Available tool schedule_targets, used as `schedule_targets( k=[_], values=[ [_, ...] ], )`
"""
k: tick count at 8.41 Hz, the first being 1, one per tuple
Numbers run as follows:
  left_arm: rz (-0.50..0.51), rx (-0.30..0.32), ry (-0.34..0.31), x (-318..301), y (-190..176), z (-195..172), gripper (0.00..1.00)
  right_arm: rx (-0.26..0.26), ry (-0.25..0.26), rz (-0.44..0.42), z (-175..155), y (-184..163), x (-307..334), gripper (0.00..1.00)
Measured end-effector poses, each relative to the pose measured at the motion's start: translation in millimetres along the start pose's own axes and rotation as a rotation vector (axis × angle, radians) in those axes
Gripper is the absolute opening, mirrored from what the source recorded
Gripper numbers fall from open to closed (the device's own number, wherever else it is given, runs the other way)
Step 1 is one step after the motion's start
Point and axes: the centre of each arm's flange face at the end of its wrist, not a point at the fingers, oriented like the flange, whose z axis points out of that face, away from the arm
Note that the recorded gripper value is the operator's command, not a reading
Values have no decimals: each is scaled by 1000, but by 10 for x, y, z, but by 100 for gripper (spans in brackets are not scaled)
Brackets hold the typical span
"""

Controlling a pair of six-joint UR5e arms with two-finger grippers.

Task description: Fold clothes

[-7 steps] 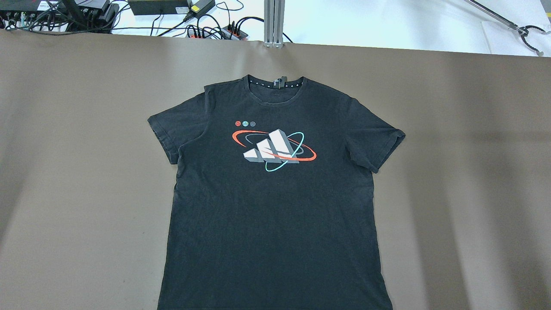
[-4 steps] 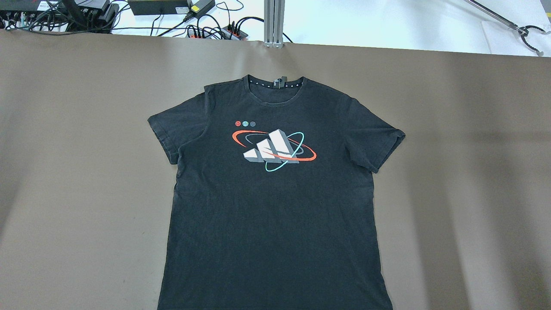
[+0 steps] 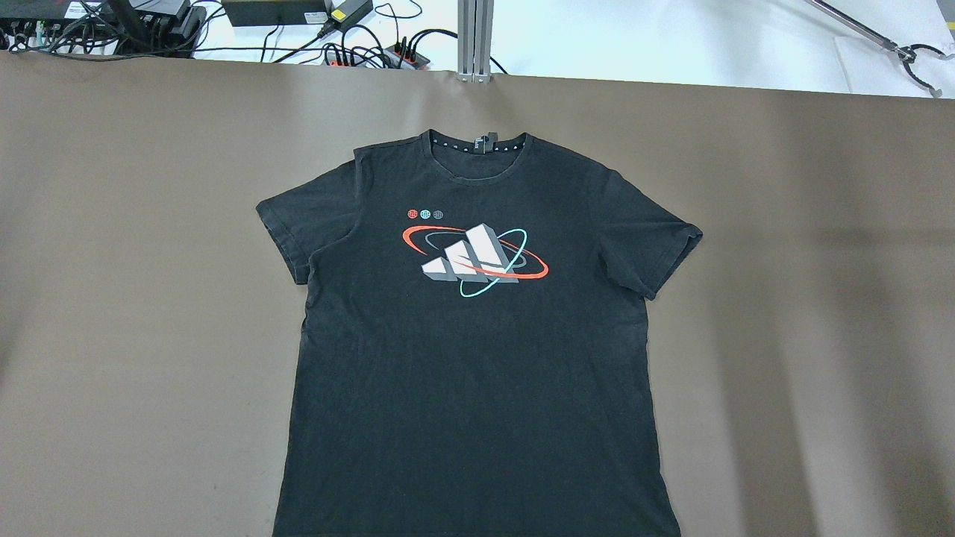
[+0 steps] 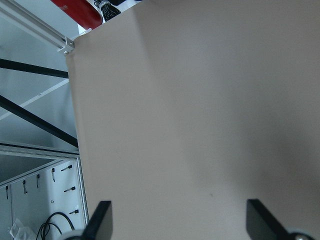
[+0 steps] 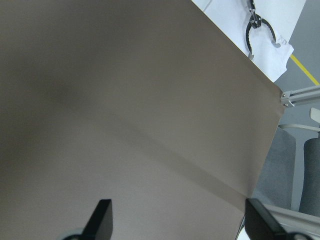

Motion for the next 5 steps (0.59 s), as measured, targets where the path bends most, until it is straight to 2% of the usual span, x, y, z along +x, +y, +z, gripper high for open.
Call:
schedule_targets(
  k=[1,2,3,5],
  values=[
    [4,5,1,5,11,-7,94,20,3,8,-11,2,-20,93],
    [7,7,2,9,17,-4,94,34,-2,61,-11,-56,-68,93],
    [8,8,3,11,19,-3,94,45,-26,147,39,-214,-227,93],
    [9,9,5,17,14,-6,94,57,-113,321,222,-812,-838,93]
  ],
)
